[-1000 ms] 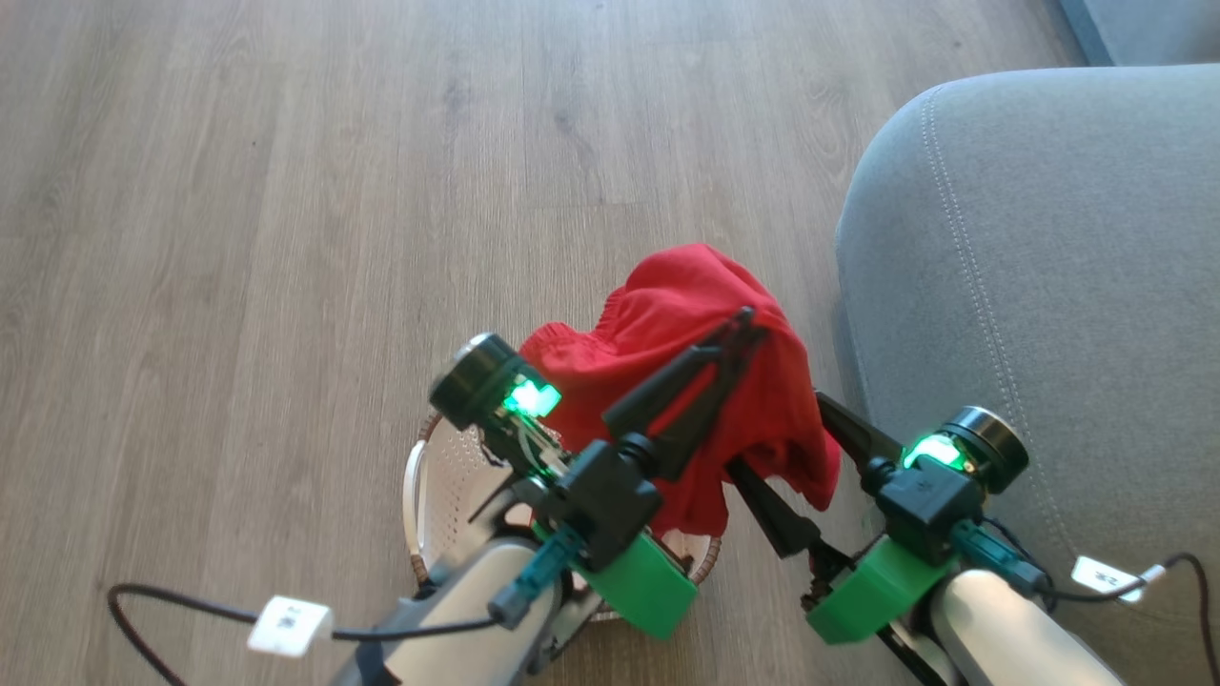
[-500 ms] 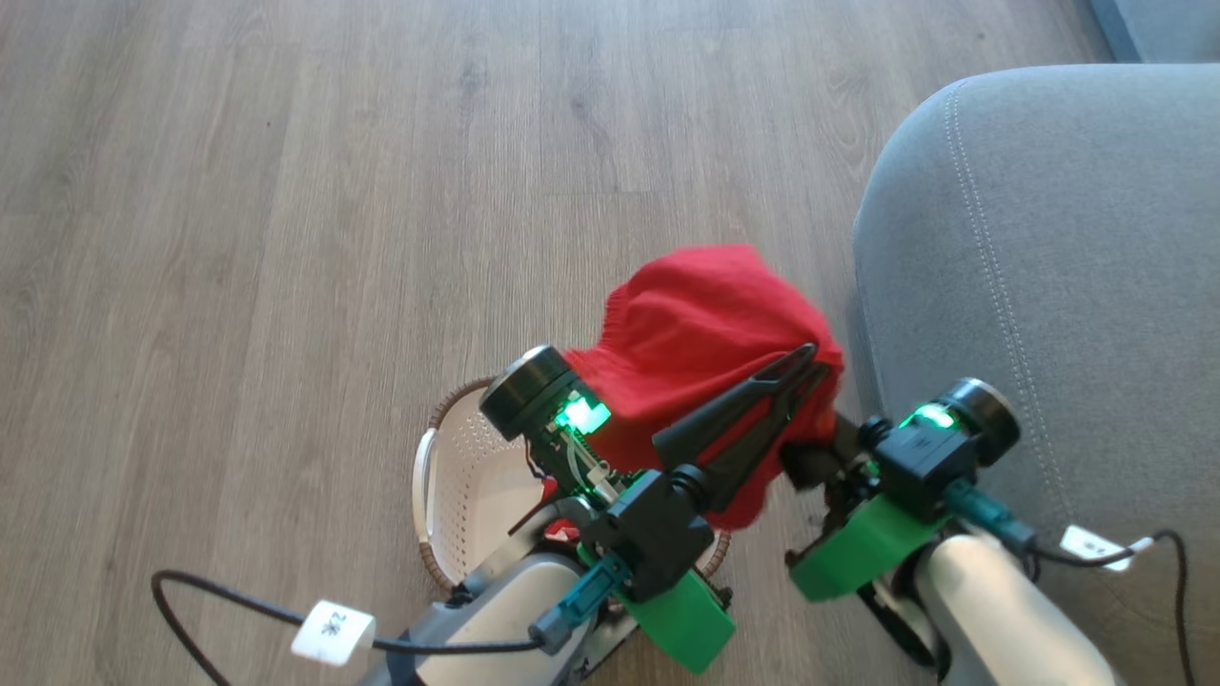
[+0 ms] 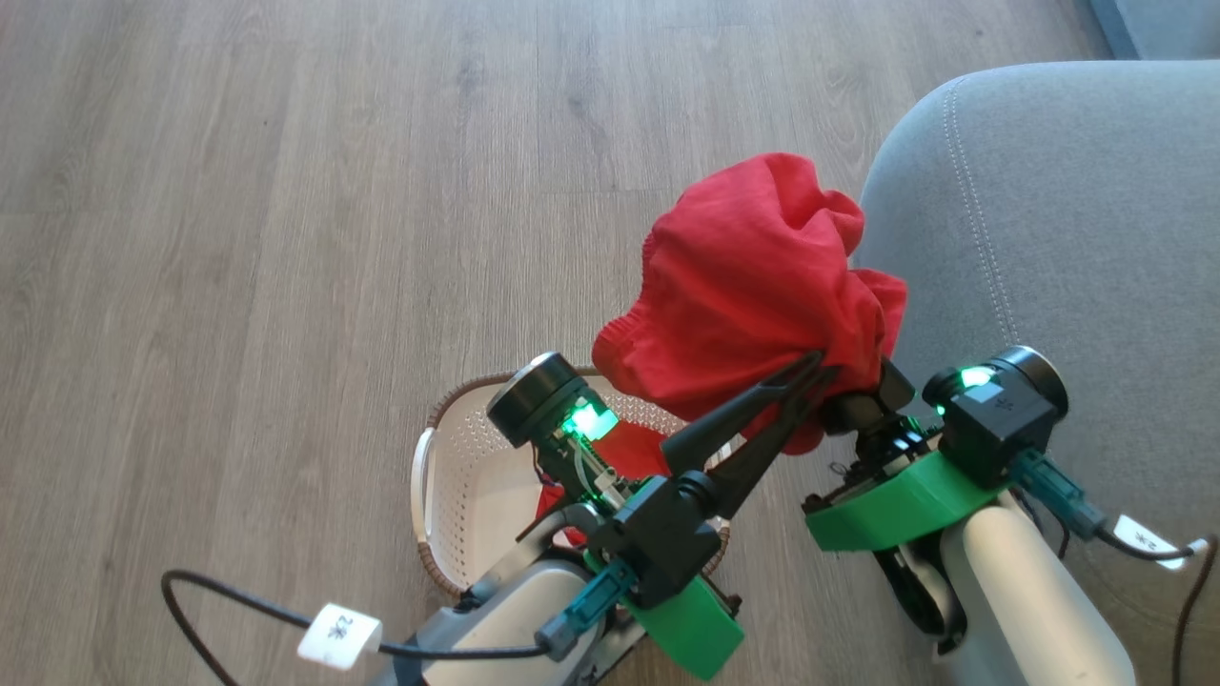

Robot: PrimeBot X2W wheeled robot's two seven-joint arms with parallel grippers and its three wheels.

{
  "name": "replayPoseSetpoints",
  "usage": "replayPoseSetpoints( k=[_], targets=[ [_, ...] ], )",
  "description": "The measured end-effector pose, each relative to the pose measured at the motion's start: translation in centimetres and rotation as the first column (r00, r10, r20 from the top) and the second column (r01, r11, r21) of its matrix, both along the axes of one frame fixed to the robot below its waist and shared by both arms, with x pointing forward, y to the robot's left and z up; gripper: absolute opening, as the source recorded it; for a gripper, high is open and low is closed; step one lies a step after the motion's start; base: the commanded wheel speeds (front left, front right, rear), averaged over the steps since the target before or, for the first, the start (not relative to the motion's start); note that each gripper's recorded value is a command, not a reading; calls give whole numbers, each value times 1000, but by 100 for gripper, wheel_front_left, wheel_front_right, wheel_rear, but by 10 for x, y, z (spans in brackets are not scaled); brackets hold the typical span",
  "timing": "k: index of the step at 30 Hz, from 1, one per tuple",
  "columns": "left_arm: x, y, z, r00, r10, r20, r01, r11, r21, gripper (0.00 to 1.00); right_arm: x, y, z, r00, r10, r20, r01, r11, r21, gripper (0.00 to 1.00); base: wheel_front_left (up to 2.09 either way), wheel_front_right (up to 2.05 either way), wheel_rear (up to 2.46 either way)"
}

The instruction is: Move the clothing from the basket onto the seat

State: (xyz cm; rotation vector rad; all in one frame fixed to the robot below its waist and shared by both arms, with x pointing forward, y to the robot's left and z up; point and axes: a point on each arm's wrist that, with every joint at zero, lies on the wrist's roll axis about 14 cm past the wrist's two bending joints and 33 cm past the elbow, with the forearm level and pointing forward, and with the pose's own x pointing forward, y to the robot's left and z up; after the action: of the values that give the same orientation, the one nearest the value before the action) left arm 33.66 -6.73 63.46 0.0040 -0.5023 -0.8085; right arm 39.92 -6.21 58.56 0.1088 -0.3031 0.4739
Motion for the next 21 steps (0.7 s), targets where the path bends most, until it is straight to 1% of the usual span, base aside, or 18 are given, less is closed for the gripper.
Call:
replayPoseSetpoints(
  k=[1, 2, 4, 16, 21],
  targets=[
    [0, 0, 0, 1000, 1, 1, -1, 1000, -1, 78, -1, 0, 0, 1000, -1, 0, 1, 1000, 3, 0, 0, 0, 0],
    [1, 1, 1, 1000, 8, 2, -8, 1000, -4, 100, -2, -1, -2, 1000, -2, -5, 3, 1000, 4, 0, 0, 0, 0],
    [2, 3, 1, 1000, 19, 1, -19, 1000, -6, 100, -2, -3, -3, 1000, -11, -11, 11, 1000, 8, 0, 0, 0, 0],
    [11, 13, -2, 998, 67, -5, -67, 998, 3, 100, 4, -30, 23, 992, -108, 60, 105, 993, 57, 0, 0, 0, 0],
    [17, 22, -15, 994, 104, -26, -103, 994, 35, 100, 7, -47, 28, 984, -162, 69, 157, 985, 75, 0, 0, 0, 0]
  ],
)
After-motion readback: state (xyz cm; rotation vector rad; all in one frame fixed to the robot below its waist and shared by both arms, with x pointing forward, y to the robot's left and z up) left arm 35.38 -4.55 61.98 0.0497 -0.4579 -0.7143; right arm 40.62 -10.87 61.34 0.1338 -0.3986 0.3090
